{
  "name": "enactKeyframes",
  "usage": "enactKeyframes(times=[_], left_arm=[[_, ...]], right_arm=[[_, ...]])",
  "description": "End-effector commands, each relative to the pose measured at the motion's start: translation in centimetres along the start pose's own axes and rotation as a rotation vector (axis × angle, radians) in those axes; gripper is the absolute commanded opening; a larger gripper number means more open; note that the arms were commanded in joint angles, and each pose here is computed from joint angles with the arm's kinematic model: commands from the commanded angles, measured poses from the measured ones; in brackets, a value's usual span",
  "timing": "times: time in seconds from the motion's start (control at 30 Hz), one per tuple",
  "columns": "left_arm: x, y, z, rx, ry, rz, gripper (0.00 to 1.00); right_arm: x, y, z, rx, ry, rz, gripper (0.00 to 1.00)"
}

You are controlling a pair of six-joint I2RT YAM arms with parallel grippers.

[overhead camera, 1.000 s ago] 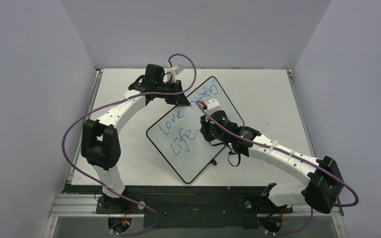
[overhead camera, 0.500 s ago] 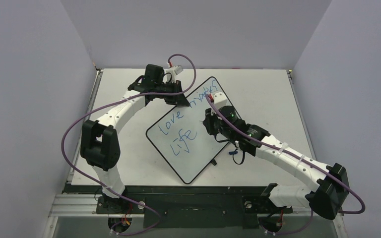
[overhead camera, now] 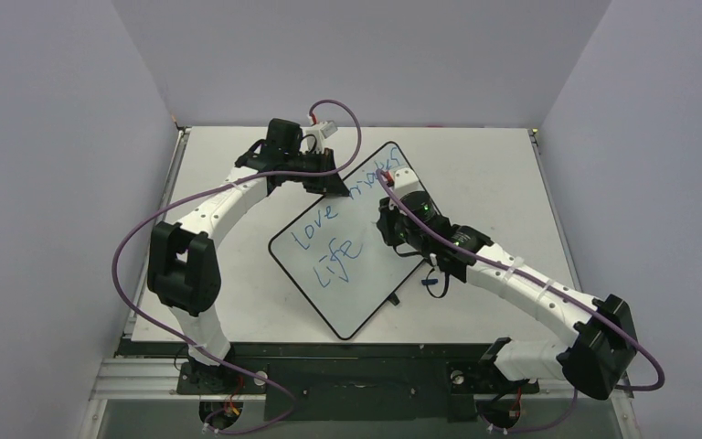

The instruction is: Write a sentence on the whiteboard

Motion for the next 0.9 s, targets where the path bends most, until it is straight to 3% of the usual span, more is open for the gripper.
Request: enactKeyframes(times=[0.0, 0.4, 0.87], left_arm=[[-1.2, -0.4, 1.0, 0.036, 0.079, -0.011, 0.0], [-1.4, -0.4, 1.1, 0.036, 0.08, -0.007, 0.0], [-1.2, -0.3, 1.2, 0.04, 0.076, -0.008, 0.0]], right_arm=[[1.0, 0.3, -2.1, -0.059, 0.002, -0.042, 0.0], [1.5, 2.4, -2.0, -0.036, 0.029, -0.067, 0.0], [-0.2, 2.3, 1.9, 0.049, 0.033, -0.038, 0.0]])
Point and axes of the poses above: each gripper's point midway between its finger pads, its own y axis out along the fingers, its own x axis along the line the jaws close on, z = x × y, the point moved 6 cm from there along -y, back along the fingers, and after that the axes turned 10 degrees about y, right-handed, at the moved point
